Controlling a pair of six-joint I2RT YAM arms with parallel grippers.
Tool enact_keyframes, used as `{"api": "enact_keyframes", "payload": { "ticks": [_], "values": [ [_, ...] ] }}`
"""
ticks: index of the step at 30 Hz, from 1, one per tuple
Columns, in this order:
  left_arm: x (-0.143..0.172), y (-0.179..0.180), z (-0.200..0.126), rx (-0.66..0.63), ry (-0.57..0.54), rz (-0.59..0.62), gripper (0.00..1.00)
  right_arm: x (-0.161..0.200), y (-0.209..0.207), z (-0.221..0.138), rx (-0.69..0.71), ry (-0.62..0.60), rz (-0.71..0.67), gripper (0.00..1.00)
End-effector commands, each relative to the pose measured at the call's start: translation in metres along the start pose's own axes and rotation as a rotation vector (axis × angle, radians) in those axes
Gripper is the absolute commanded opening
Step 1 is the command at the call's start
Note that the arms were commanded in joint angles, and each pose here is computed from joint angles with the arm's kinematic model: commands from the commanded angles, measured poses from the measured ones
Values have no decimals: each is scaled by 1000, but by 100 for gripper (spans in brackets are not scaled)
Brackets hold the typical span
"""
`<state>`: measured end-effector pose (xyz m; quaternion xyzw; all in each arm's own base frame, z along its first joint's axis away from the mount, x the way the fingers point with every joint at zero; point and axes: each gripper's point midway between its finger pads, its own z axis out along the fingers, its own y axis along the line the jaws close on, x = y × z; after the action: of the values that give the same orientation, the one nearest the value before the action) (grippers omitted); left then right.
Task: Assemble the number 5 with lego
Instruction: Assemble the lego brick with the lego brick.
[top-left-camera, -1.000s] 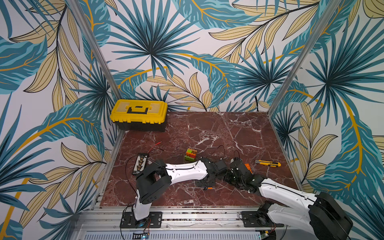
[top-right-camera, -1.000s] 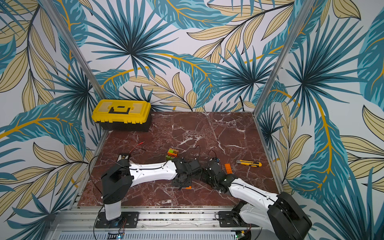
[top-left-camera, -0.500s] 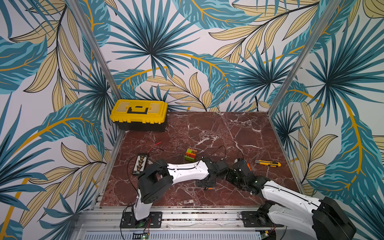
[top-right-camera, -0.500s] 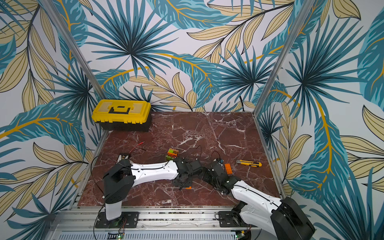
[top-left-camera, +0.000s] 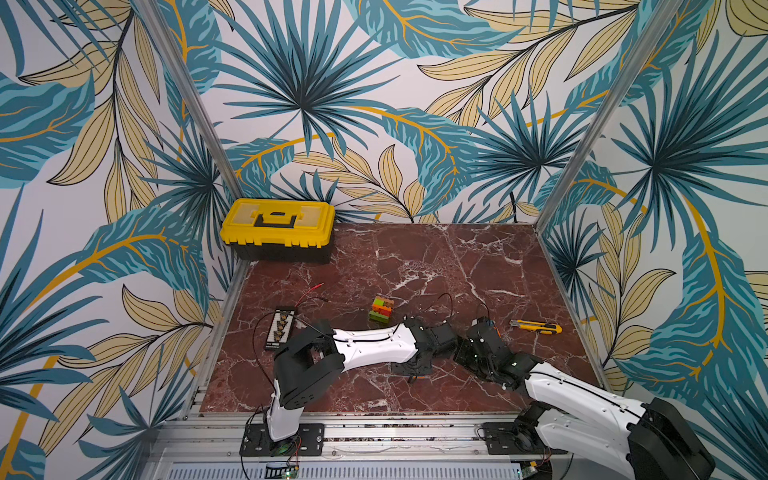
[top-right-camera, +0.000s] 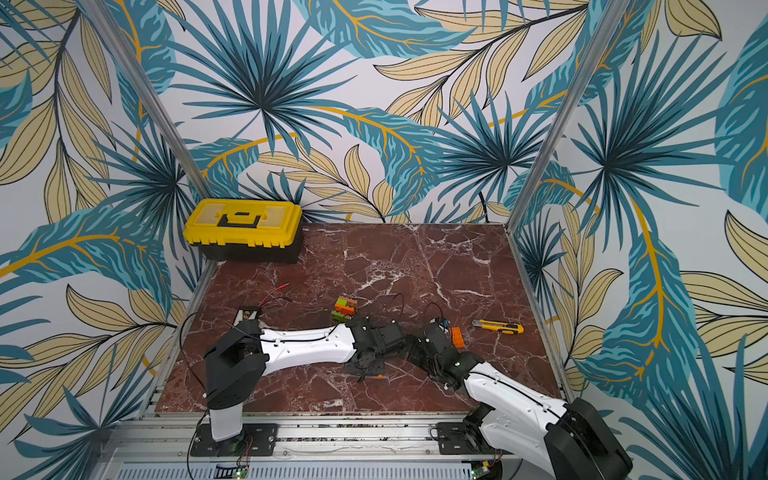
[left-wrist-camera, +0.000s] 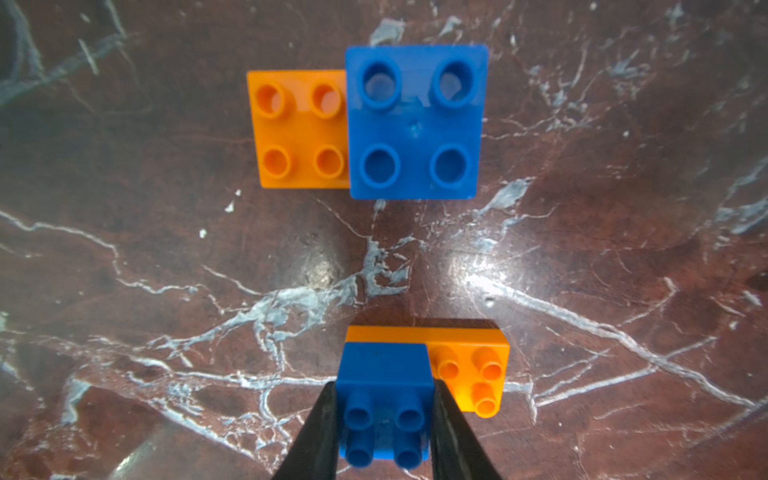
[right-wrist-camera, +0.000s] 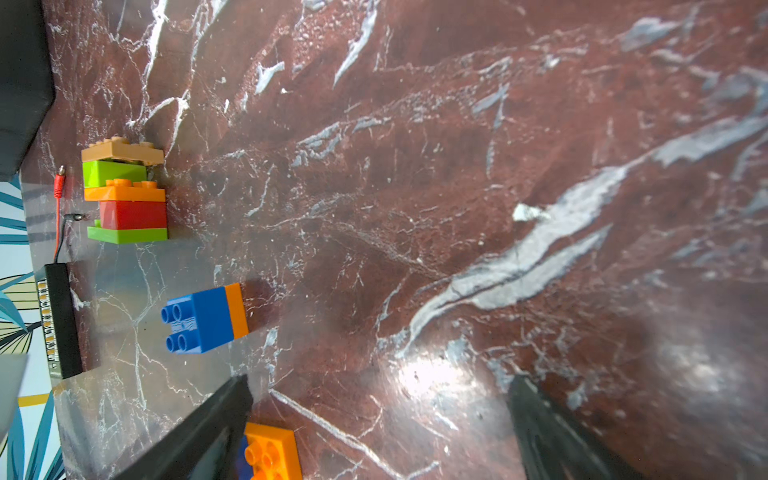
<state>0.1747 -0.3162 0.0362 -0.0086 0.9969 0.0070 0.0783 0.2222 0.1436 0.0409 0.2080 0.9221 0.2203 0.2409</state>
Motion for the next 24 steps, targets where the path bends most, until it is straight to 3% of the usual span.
{"api": "enact_keyframes", "payload": {
  "ticks": [1, 17, 24],
  "values": [
    [4, 40, 17, -158, -17, -17, 27, 12, -24, 2, 95, 46, 2, 99],
    [-17, 37, -12, -61, -80, -39, 51, 13, -6, 6, 60, 99, -18, 99],
    [-12, 38, -10, -42, -59, -53, 48, 15, -5, 8, 63, 107, -16, 99]
  ]
}}
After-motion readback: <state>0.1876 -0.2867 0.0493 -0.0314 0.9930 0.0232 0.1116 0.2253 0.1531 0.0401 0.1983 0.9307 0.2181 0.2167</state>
